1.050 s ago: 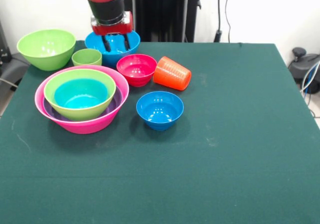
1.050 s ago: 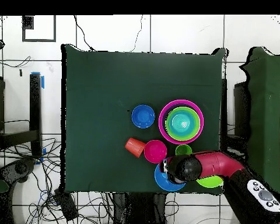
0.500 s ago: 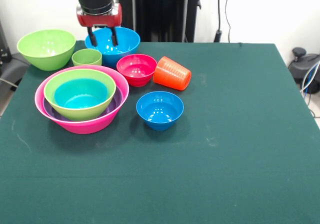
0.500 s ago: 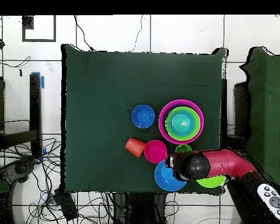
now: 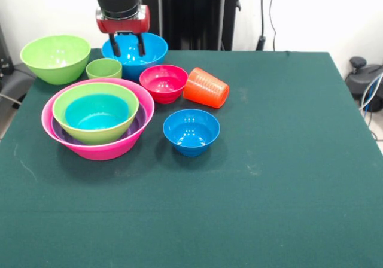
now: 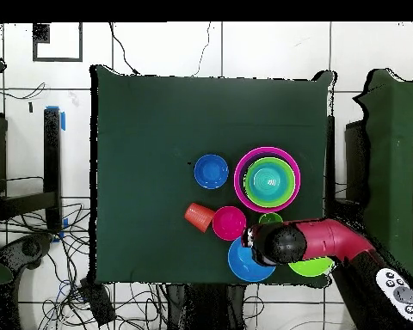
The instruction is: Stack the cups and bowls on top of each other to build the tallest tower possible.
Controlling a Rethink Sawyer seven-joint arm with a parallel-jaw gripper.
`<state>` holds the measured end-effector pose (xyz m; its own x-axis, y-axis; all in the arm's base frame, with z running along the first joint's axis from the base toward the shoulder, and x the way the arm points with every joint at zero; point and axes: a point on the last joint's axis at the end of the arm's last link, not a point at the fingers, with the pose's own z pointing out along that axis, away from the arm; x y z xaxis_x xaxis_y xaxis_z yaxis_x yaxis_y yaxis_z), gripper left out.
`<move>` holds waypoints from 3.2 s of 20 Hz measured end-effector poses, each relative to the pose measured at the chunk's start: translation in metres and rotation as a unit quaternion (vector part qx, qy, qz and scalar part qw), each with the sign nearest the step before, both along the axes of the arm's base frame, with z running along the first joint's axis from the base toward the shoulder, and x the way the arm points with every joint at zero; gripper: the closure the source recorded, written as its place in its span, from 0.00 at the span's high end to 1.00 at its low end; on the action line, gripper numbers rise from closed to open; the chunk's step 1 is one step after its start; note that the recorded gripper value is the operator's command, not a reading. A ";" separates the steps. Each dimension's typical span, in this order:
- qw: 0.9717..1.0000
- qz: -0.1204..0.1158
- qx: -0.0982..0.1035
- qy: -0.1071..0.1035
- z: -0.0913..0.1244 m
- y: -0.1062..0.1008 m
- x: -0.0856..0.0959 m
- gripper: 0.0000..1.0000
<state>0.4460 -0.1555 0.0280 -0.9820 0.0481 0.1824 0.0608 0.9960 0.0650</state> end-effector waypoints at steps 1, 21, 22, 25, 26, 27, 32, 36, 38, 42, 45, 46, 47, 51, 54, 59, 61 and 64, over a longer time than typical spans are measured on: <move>1.000 0.001 0.000 0.000 0.000 0.001 0.000 1.00; 0.999 -0.032 0.029 0.006 -0.018 0.006 0.013 1.00; 0.999 -0.033 0.029 0.006 -0.019 0.005 0.014 1.00; 0.999 -0.038 0.030 0.003 -0.021 0.003 0.019 1.00; 0.999 -0.039 0.030 0.002 -0.022 0.002 0.020 1.00; 0.999 -0.039 0.030 0.002 -0.023 0.002 0.021 1.00; 0.999 -0.043 0.027 -0.003 -0.023 -0.003 0.027 1.00; 0.999 -0.048 0.023 -0.008 -0.019 -0.007 0.032 1.00; 0.999 -0.049 0.021 -0.010 -0.017 -0.009 0.034 1.00; 0.999 -0.050 0.016 -0.014 -0.013 -0.013 0.036 1.00; 0.998 -0.054 0.009 -0.018 -0.004 -0.018 0.041 1.00; 0.998 -0.055 0.007 -0.019 -0.002 -0.019 0.042 1.00; 0.998 -0.056 0.006 -0.019 0.000 -0.020 0.042 1.00; 0.998 -0.064 -0.007 -0.020 0.019 -0.029 0.049 1.00; 0.997 -0.068 -0.017 -0.022 0.030 -0.035 0.053 1.00; 0.996 -0.076 -0.026 -0.027 0.045 -0.041 0.059 1.00; 0.996 -0.076 -0.027 -0.028 0.047 -0.041 0.059 1.00; 0.996 -0.076 -0.026 -0.027 0.046 -0.041 0.059 1.00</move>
<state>0.5048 -0.1963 0.0738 -0.9712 0.2049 0.1219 0.2088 0.9777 0.0205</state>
